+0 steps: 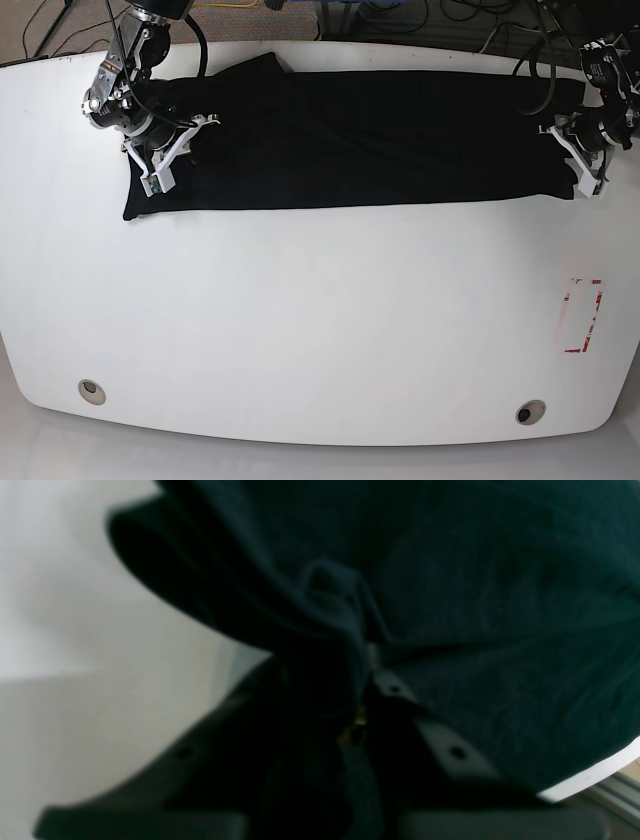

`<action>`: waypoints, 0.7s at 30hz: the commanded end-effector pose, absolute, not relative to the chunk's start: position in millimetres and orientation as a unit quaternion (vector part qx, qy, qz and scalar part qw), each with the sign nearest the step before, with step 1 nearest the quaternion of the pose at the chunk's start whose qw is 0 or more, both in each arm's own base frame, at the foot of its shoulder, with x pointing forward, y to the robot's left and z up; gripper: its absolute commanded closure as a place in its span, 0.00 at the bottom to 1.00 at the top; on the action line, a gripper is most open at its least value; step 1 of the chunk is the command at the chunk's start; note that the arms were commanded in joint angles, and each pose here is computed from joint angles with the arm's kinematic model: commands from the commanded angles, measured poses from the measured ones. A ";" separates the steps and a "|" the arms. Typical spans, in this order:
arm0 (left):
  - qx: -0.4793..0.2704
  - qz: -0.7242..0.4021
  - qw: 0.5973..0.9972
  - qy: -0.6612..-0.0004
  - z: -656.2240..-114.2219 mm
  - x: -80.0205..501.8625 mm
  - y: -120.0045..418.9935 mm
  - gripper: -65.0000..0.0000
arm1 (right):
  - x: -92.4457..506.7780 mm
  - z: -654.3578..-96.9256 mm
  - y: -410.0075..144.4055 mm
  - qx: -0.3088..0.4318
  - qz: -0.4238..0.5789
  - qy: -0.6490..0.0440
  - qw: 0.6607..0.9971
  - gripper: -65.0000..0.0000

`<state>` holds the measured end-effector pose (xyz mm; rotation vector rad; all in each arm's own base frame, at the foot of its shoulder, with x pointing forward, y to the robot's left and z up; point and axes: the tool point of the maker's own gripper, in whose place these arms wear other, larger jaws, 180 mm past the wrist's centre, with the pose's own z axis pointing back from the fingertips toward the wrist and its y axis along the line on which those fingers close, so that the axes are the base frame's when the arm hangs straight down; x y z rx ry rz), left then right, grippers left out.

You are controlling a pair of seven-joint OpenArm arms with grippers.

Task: Layout the t-shirt on the table in an organized manner, then fold the t-shirt properly
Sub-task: 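Grasp the strip end with the left gripper and lift it, then carry the held strip end with the left gripper toward the right gripper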

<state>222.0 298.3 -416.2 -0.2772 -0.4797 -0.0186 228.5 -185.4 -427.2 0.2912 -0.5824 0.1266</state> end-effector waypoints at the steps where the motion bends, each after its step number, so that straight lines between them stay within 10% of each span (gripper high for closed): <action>1: -0.121 -0.018 0.964 -0.236 -409.9 221.6 306.2 0.92 | 216.7 -435.6 -197.0 0.118 0.066 -0.251 0.959 0.94; 21: -0.106 -0.216 0.919 -0.314 -345.5 253.1 205.3 0.92 | 218.2 -435.2 -195.1 0.119 0.068 -0.252 0.958 0.94</action>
